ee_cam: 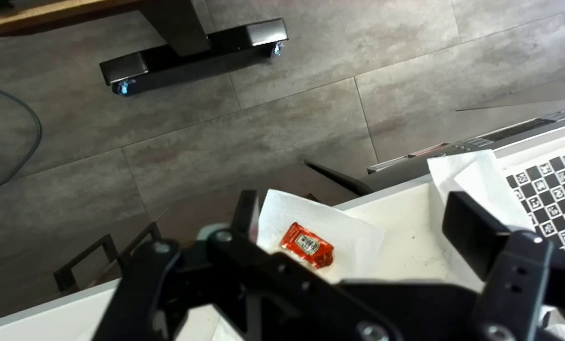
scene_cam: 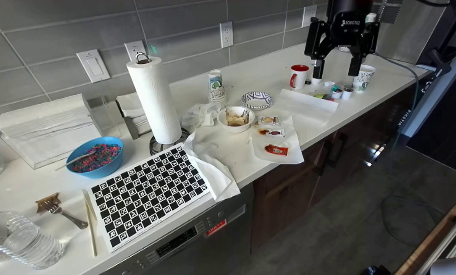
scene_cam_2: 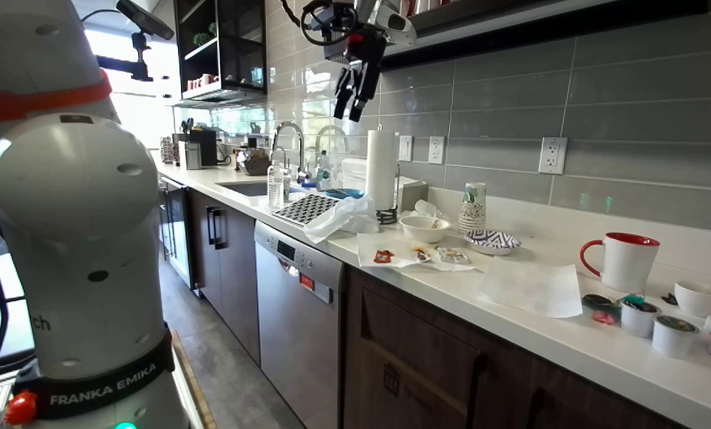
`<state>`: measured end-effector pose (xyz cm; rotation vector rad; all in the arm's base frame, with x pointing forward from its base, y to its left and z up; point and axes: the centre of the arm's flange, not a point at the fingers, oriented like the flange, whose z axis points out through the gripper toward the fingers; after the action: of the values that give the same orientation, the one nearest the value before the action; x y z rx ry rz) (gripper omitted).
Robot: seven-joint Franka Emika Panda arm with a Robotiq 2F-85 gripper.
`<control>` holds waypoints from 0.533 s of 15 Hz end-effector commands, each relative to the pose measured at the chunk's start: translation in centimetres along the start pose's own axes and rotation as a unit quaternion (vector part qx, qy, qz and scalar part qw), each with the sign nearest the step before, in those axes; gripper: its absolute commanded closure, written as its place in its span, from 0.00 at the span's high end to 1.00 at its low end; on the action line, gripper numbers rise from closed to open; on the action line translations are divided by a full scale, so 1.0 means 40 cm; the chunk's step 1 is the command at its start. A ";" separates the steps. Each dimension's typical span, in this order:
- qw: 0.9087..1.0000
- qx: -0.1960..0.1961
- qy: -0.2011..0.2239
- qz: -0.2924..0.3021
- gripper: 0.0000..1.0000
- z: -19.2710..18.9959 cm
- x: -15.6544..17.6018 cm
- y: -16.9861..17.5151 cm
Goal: Place one of the small white containers in the trash can beneath the counter to the right of the dishwasher
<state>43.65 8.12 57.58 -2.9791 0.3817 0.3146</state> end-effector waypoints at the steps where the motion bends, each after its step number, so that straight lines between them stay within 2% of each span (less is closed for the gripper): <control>1: 0.998 -0.035 0.042 0.001 1.00 0.009 0.030 0.061; 4: 0.994 -0.061 0.094 -0.016 1.00 0.018 0.063 0.117; 8: 0.983 -0.064 0.167 -0.037 1.00 0.052 0.108 0.193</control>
<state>46.15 2.32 56.13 -3.1494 0.3384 -0.0267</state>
